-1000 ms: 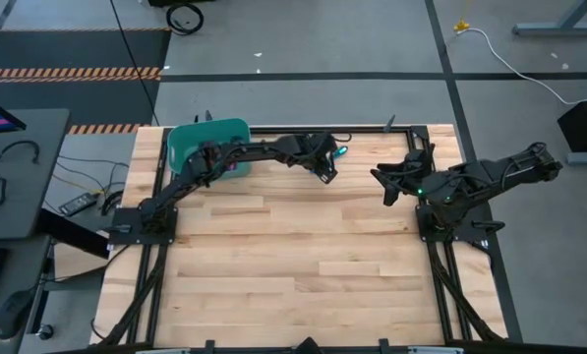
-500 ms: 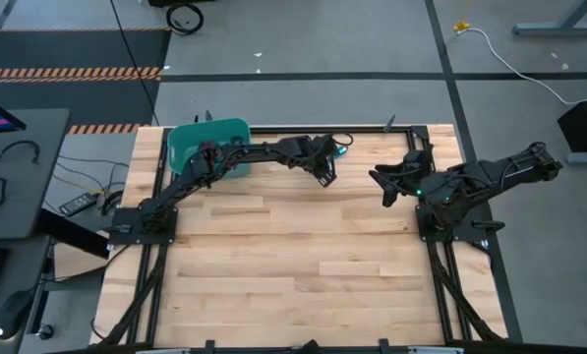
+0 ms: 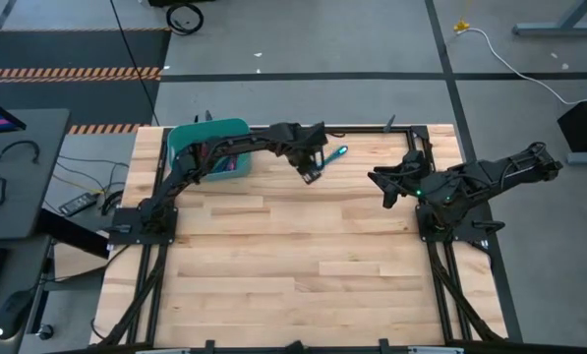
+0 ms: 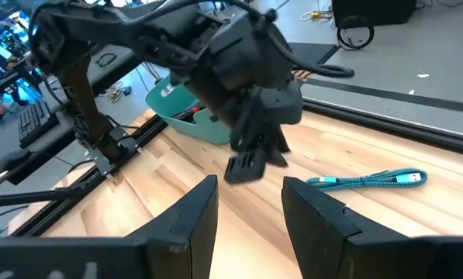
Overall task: Pick and place USB-C Cables
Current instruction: Put the blue charger cable into the green bin
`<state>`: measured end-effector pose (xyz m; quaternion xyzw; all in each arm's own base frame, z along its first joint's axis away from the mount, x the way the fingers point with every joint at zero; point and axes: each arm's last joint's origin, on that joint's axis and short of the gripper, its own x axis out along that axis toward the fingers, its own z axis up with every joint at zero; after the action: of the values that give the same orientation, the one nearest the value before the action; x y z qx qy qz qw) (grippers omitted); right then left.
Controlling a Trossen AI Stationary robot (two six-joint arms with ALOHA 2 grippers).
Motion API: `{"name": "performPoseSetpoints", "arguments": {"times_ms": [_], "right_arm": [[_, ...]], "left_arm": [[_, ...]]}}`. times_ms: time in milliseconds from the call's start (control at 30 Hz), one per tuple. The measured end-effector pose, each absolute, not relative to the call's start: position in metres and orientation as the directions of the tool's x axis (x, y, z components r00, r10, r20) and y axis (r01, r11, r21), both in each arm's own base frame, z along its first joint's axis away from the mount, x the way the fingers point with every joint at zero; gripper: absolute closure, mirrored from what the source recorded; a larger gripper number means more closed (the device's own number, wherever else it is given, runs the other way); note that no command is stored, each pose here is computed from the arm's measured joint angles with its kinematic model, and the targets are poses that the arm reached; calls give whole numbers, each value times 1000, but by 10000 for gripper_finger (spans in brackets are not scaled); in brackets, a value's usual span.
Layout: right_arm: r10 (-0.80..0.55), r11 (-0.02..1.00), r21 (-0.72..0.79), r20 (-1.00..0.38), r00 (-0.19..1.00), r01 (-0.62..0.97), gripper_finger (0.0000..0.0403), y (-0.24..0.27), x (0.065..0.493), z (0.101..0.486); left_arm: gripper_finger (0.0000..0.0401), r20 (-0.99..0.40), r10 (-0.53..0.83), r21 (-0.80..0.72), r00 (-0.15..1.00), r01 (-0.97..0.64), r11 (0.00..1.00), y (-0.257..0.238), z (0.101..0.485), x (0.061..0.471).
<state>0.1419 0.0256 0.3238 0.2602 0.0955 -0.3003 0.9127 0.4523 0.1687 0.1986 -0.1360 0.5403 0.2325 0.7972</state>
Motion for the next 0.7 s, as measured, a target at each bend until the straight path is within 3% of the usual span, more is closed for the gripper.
{"name": "performPoseSetpoints", "arguments": {"times_ms": [67, 200, 400, 567, 700], "right_arm": [[-497, 683, 423, -328, 803, 595, 254, 26, 142, 324], [-494, 678, 446, -312, 811, 584, 254, 27, 146, 326], [-491, 675, 460, -303, 817, 576, 254, 31, 157, 325], [-492, 664, 470, -312, 813, 582, 254, 34, 166, 321], [-493, 643, 487, -327, 806, 591, 254, 35, 171, 318]], "left_arm": [[276, -948, 209, 73, 240, -474, 878, 176, 196, 443], [252, -953, 201, 110, 225, -363, 925, 193, 195, 434], [196, -898, 89, -63, 431, -327, 943, 228, 197, 433], [163, -792, 136, -92, 595, -336, 937, 232, 201, 453], [156, -772, 193, -77, 605, -391, 917, 219, 195, 467]]}}
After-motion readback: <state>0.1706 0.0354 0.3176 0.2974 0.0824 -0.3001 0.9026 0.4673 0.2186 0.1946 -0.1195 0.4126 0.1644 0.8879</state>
